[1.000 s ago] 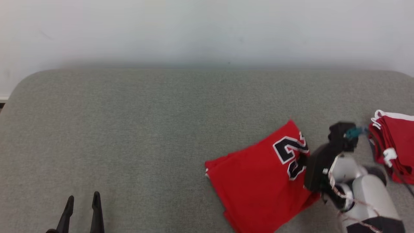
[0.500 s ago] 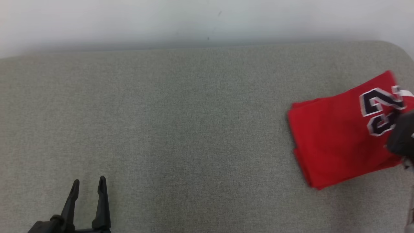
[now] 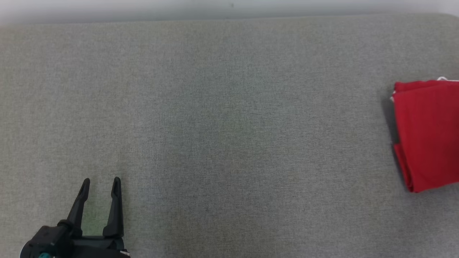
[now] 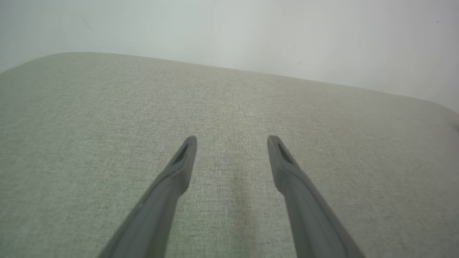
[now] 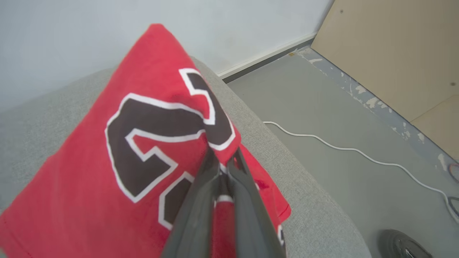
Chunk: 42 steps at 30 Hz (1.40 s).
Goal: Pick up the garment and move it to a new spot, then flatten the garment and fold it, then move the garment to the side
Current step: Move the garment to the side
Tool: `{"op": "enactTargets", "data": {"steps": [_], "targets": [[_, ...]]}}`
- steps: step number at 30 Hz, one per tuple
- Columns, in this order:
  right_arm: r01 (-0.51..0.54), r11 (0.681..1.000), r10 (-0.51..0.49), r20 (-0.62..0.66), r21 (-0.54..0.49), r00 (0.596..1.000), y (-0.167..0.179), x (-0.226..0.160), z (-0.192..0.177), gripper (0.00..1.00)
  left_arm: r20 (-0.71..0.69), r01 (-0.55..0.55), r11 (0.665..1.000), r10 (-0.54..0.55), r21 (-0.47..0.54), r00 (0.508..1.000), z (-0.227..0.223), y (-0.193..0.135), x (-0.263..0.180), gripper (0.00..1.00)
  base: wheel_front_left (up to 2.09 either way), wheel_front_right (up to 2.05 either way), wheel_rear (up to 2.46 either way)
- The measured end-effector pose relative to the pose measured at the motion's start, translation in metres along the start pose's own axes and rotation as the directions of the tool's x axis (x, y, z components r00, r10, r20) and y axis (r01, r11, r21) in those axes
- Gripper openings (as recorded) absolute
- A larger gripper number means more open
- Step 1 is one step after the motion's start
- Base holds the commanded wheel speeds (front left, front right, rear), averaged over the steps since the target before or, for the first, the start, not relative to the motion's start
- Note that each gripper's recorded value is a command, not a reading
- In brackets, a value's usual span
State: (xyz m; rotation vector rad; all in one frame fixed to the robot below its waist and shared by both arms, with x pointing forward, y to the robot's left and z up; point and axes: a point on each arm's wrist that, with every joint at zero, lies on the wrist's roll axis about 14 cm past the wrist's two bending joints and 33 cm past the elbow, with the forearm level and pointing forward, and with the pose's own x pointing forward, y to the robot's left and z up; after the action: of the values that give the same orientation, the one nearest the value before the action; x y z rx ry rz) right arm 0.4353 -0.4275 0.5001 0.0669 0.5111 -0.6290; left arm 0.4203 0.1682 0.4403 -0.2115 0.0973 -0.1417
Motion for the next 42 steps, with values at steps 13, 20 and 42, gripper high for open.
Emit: {"op": "enactTargets", "data": {"steps": [13,20,42], "targets": [[0.101,0.994,-0.100,0.053,-0.031,0.994,-0.021,0.016,-0.004,1.00,-0.008,0.050,0.998,-0.049,0.049,0.999,0.006,-0.005,0.003,1.00,0.00,0.00,0.00],[0.093,0.995,-0.090,0.080,-0.035,0.993,-0.024,0.008,0.001,1.00,0.010,0.099,0.993,-0.100,0.065,0.995,0.014,-0.020,-0.004,1.00,0.00,0.00,0.00],[-0.353,0.934,0.347,0.368,-0.053,0.862,0.068,-0.094,-0.031,1.00,0.146,-0.034,0.997,0.044,-0.070,0.988,0.051,-0.012,-0.054,1.00,0.00,0.00,0.00]]}}
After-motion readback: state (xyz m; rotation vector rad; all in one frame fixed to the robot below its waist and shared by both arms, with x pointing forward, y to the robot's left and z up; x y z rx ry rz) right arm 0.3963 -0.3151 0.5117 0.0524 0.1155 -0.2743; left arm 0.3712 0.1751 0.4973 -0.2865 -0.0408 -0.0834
